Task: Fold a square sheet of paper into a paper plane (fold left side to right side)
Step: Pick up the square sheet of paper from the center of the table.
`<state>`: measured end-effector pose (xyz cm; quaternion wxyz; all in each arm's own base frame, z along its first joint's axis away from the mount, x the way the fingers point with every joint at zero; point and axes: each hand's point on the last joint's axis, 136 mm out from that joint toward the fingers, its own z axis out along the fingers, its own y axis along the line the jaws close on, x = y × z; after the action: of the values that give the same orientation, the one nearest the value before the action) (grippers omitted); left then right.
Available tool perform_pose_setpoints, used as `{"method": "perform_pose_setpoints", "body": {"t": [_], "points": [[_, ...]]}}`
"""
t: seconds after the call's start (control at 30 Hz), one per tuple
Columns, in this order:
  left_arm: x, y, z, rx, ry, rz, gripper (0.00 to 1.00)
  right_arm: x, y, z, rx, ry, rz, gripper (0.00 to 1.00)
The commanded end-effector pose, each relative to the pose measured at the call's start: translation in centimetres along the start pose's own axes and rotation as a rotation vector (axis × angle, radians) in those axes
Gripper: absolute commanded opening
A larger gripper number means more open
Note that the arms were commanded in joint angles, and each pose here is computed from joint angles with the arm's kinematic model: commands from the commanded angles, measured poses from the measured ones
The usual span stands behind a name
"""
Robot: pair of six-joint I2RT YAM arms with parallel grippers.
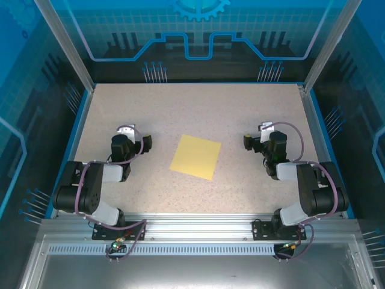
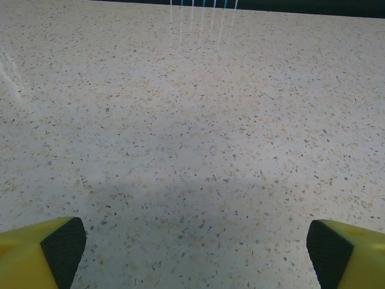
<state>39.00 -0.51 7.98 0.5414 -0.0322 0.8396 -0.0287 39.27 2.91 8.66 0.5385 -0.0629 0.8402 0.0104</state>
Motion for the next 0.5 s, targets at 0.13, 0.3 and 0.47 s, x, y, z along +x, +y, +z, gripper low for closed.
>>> {"method": "perform_pose_setpoints", "body": {"t": [0.13,0.3,0.47], "points": [[-1.25,-0.09,0.15,0.016,-0.029,-0.005,0.98,-0.79,-0.26,0.03,0.010,-0.031,-0.001,1.00],[-1.23,-0.13,0.19,0.019,-0.027,-0.007,0.99,-0.78,-0.25,0.04,0.010,-0.031,-0.002,1.00],[-1.23,-0.15,0.15,0.021,-0.027,-0.010,0.98,-0.79,-0.23,0.02,0.009,-0.032,-0.002,1.00]]}}
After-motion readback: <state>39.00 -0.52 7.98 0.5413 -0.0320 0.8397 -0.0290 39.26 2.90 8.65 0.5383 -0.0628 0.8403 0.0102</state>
